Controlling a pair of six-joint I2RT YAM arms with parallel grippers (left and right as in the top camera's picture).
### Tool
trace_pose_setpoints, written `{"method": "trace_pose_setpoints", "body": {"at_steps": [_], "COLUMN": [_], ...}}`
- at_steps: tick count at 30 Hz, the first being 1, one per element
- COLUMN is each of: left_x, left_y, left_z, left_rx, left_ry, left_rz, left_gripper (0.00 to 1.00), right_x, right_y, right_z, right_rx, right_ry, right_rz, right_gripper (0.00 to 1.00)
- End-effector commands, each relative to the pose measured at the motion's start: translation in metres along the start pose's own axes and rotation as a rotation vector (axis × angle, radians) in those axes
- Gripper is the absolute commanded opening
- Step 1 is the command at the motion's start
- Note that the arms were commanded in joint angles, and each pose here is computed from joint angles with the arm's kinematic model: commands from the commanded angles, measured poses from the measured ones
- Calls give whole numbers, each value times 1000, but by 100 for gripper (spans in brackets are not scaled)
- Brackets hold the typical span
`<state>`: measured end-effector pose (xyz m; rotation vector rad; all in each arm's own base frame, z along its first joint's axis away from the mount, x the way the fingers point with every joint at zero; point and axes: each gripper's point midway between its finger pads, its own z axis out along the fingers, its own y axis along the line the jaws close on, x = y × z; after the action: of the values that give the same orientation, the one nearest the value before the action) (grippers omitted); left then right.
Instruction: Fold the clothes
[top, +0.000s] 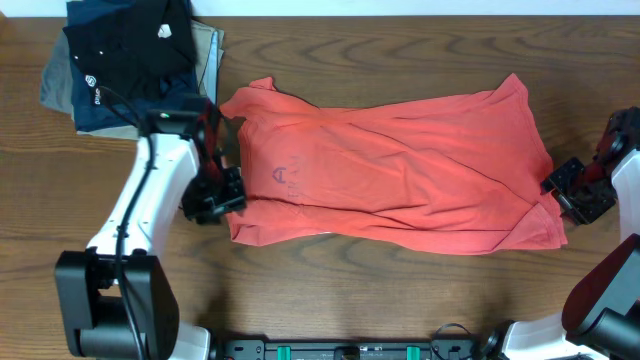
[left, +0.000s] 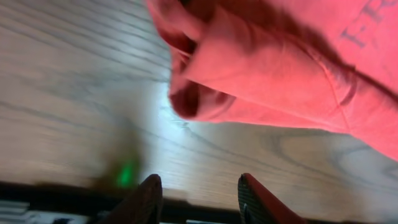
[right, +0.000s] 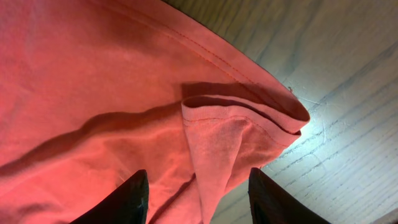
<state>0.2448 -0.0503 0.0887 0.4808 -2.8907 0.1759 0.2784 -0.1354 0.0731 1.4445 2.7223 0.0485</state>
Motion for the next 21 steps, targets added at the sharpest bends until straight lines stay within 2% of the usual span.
{"method": "trace_pose_setpoints", "body": {"at_steps": [1,3,5,8,15,21], "left_x": [23,28,30,30,9,4], "left_y": [-15,-26,-37,-46,-60,-63], "left_z": [22,34,46,59,64,78], "left_rx": [39,78,118,142,196,197], "left_ry": [80,91,91,75,0,38], "left_rz": [18,18,9,-16,-101,-174], "left_gripper": [42,43,52,73,75,75], "right_x": [1,2,2,3,3,4], "right_y": [6,8,9,9,8,8], "right_z": [-1,-2,-2,-2,-2,-2], "right_rx": [-10,-20,-26,-27,-26,-25], "right_ry": [2,7,12,14,14,17], "right_rz": [-28,-29,-29,-29,-47,-50], "right_gripper": [50,50,50,50,50,50]}}
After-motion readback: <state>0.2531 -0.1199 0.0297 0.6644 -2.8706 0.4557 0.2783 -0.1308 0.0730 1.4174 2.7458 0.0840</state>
